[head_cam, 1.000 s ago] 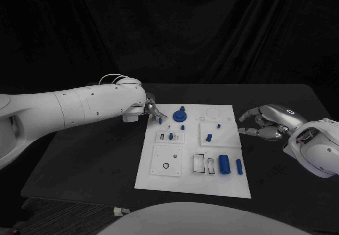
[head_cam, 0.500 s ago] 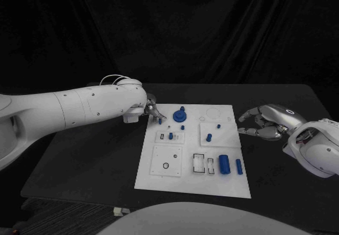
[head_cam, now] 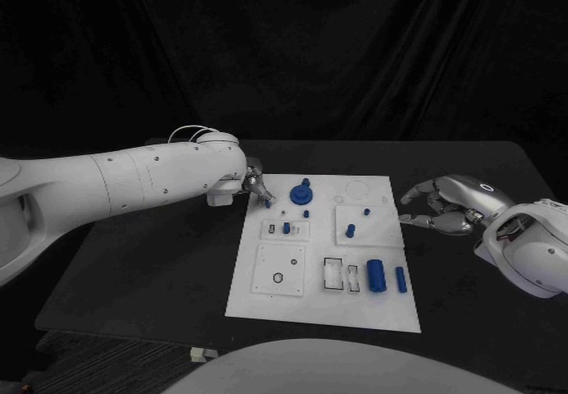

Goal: Assemble the parts on the task board

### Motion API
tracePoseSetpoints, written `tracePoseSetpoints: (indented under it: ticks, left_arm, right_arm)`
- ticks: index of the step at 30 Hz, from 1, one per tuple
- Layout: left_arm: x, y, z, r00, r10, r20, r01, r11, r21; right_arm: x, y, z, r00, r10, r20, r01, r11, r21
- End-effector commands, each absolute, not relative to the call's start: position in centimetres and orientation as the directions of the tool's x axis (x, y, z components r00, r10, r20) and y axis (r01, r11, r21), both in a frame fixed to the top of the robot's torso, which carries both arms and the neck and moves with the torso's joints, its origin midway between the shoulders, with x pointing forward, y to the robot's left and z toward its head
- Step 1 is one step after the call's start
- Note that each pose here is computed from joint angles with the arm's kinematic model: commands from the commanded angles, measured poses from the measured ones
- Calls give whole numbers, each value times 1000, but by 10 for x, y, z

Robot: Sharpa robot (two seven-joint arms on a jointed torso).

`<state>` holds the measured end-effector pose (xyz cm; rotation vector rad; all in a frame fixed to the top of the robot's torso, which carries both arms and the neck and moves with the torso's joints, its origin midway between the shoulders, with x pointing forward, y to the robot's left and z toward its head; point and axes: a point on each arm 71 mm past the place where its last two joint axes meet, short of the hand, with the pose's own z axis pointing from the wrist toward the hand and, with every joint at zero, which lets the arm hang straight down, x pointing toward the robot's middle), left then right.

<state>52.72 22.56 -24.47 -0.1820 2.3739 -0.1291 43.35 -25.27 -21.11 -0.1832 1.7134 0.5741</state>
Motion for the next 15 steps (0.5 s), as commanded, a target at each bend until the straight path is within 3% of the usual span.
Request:
tracePoseSetpoints:
  ticks: [1, 15]
  left_arm:
    - [526, 222, -246, -726, -159, -669, -71, 985, -157]
    - [525, 221, -246, -732, -153, -664, -65, 986, -155]
  right_arm:
    - [433, -253, -212, -234, 187, -954, -417, 868, 272]
    - [434, -252, -214, -237, 185, -954, -415, 868, 271]
